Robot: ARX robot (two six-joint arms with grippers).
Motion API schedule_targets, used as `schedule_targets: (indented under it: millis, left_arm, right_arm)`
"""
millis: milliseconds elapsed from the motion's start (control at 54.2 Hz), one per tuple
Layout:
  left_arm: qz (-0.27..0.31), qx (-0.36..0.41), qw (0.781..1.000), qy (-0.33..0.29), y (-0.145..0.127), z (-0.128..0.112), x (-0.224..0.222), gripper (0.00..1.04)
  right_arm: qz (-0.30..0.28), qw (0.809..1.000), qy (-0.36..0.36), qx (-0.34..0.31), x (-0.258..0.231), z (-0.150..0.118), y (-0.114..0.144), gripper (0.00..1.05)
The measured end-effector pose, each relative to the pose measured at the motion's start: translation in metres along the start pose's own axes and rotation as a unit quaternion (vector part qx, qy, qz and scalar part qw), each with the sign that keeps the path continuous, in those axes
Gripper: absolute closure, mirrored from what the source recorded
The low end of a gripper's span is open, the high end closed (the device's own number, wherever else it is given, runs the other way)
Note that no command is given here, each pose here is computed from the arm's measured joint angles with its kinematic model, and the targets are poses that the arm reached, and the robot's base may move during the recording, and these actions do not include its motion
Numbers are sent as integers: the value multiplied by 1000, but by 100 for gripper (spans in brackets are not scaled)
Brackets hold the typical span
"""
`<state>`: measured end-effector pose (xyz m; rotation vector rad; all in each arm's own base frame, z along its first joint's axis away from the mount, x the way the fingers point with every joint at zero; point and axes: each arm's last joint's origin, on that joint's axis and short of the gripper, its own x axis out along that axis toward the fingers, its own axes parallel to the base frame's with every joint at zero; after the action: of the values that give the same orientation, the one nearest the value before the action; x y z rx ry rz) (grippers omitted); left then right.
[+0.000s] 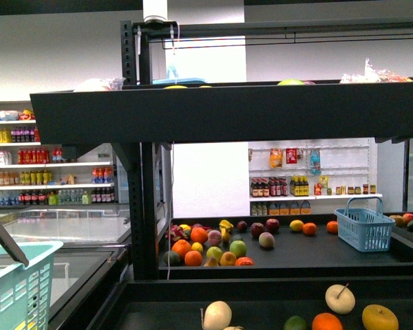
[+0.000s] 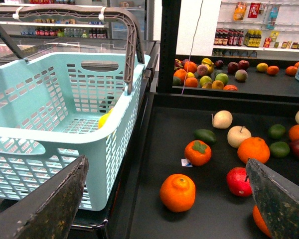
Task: Pick lemon from shelf
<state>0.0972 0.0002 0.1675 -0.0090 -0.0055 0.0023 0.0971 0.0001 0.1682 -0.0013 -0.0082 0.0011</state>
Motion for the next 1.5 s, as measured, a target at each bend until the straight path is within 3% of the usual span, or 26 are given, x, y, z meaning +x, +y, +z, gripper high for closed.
schedule_targets:
  millis: [1495]
  left_arm:
    - [0, 0, 1000, 0, 0, 0, 0, 8]
  right_arm:
    - [0, 1000, 0, 0, 0, 0, 0, 2]
